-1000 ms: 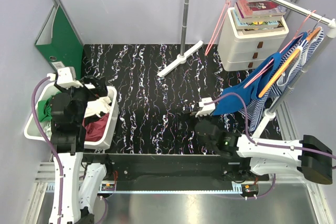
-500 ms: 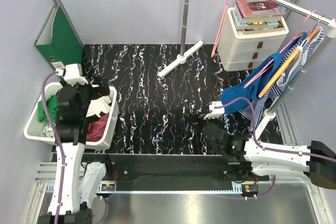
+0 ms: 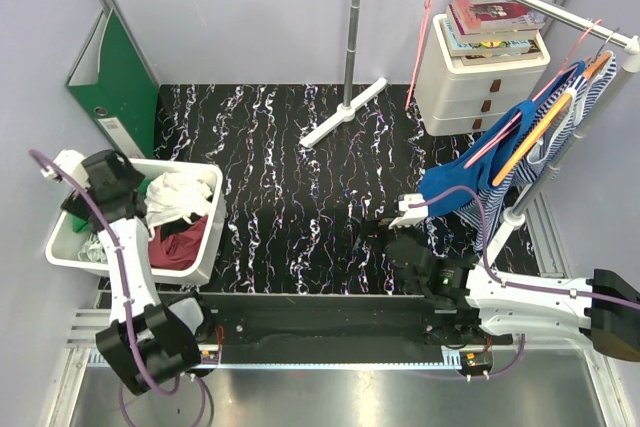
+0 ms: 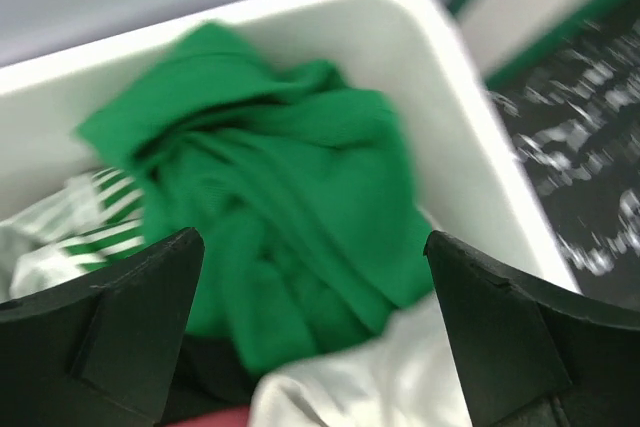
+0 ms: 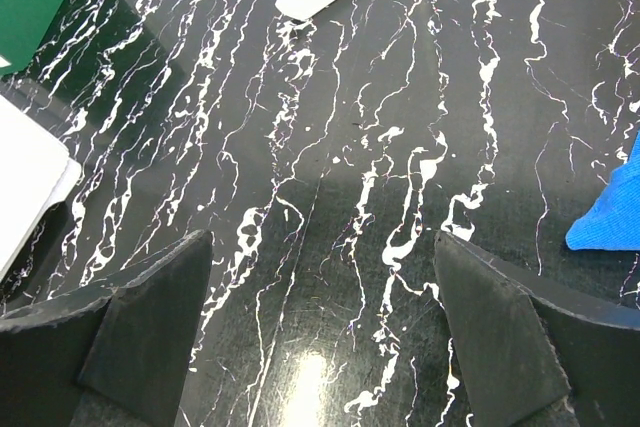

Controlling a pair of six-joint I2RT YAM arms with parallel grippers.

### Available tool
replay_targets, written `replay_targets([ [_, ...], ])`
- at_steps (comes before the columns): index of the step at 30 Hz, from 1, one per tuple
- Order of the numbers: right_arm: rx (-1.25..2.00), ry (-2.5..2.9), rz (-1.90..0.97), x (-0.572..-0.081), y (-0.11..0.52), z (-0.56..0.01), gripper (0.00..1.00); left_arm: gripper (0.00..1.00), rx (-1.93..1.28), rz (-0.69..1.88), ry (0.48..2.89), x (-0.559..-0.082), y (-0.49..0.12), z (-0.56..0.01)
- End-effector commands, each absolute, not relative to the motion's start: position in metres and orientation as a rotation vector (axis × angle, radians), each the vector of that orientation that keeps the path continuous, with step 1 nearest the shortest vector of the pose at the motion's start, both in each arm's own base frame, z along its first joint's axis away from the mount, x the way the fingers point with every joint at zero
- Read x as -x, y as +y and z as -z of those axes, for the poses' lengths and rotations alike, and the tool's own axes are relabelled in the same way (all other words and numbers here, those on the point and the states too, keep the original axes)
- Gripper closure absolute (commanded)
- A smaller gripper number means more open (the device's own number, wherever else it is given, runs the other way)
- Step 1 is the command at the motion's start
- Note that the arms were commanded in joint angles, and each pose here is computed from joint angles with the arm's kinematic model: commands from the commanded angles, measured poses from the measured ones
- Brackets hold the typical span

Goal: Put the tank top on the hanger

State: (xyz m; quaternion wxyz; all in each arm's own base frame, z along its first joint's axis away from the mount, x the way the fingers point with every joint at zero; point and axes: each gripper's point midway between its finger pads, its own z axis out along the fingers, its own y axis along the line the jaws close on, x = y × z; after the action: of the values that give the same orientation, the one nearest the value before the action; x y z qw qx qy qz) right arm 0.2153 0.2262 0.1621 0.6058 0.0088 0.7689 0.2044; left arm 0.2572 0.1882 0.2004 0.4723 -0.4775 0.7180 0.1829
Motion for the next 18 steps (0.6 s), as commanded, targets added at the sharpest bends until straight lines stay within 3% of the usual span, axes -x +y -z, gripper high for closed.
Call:
replay_targets([
  [1,-0.08,1.756,-0.533,-0.214,0.227,-0.181,0.0,0.01,1.432,-0.448,1.614,-0.248,0.221,-0.2],
  [9,-0.101,1.761,-0.607,-0.209,0.232,-0.184,0.0,0.01,1.596,-0.382,1.693,-0.247,0.225,-0.156],
  [17,-0.092,1.775,-0.618,-0.209,0.236,-0.181,0.0,0.33,1.554,-0.238,1.768,-0.265,0.21,-0.147],
  [18,-0.091,1.778,-0.62,-0.208,0.236,-0.179,0.0,0.41,1.531,-0.217,1.753,-0.267,0.209,-0.154],
])
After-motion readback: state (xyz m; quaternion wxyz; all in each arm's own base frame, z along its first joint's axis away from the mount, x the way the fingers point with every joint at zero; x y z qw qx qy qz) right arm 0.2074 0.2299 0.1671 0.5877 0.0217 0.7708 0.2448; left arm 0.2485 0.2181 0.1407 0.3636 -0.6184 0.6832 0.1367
